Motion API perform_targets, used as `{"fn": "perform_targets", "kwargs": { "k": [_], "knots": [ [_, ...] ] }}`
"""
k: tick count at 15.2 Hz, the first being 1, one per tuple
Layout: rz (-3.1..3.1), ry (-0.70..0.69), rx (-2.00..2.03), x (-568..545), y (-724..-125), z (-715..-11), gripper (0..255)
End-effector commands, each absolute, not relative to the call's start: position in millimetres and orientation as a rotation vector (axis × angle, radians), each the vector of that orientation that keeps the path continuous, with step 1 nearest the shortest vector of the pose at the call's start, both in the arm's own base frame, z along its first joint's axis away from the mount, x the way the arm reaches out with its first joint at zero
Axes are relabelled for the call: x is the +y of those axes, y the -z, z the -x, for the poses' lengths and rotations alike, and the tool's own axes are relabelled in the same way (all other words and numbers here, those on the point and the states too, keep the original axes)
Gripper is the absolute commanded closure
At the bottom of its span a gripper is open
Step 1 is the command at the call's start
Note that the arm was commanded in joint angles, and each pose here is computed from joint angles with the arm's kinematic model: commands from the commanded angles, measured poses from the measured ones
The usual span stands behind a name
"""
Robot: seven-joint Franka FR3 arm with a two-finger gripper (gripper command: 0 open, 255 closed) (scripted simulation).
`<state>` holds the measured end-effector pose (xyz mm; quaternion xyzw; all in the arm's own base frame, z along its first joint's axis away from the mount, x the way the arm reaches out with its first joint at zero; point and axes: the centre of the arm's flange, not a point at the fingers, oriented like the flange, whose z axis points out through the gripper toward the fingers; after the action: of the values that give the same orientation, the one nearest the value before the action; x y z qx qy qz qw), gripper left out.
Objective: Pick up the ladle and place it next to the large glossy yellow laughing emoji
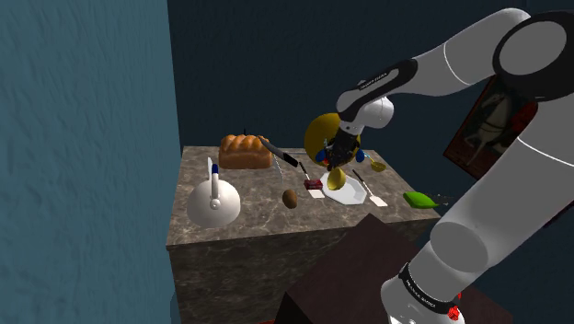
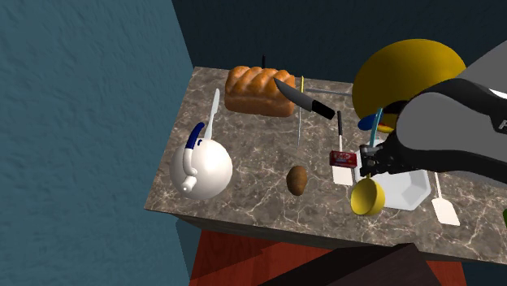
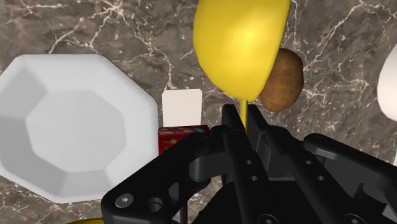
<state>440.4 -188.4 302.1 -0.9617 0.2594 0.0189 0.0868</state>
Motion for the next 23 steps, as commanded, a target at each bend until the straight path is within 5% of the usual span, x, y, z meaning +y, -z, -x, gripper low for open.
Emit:
{"fn": "perform_targets", "kwargs": {
  "k": [1,23],
  "knots": [
    [2.865,-0.056,0.773,-188.3,-290.5,-439.7,255],
    [2.865,-0.056,0.773,-188.3,-174.3,-439.7,255]
  ]
}}
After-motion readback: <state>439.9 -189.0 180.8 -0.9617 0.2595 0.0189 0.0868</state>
